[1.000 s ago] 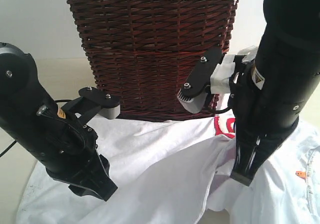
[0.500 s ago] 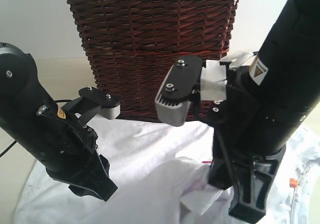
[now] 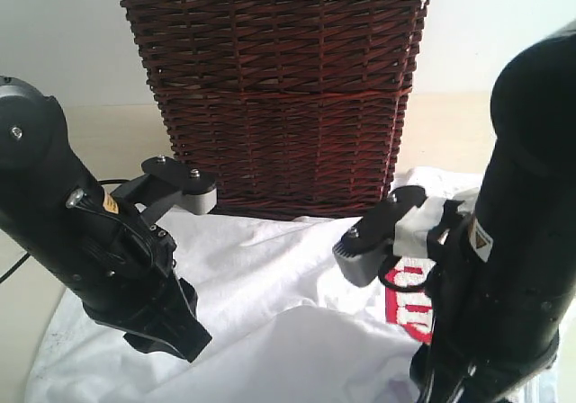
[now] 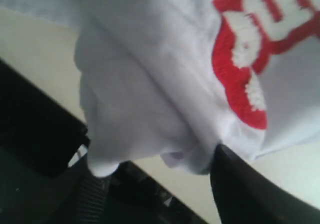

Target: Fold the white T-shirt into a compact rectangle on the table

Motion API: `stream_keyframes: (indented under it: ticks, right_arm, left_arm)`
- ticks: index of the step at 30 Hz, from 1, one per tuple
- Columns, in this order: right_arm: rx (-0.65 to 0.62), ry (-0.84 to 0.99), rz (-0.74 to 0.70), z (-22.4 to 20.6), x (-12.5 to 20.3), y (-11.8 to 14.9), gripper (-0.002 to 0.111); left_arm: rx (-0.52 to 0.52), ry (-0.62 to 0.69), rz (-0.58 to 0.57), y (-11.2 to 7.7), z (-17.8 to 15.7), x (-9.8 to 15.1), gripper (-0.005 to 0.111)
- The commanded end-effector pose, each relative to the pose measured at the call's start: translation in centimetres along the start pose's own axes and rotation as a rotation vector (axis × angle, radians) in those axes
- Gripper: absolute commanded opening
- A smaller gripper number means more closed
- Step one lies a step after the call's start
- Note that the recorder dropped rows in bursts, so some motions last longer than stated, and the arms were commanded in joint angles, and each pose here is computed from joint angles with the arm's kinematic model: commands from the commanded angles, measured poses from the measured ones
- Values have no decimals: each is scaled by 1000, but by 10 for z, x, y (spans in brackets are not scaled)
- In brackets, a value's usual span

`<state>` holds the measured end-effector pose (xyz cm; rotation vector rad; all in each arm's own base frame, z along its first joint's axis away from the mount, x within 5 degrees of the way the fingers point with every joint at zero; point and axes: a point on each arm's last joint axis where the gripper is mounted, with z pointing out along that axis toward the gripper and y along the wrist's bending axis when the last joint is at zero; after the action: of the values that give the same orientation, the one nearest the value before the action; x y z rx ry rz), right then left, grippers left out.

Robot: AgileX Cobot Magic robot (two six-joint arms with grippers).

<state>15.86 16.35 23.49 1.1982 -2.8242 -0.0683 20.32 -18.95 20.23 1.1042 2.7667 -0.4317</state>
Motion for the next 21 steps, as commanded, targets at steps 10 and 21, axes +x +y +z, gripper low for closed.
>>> stream_keyframes:
  ticks: [10,21]
  right_arm:
    - [-480,-164,-182,-25,10,45,55]
    - [-181,220,-25,60,47,13,8]
  left_arm:
    - [9,1,2,-2,1,0,41]
    - [9,1,2,-2,1,0,41]
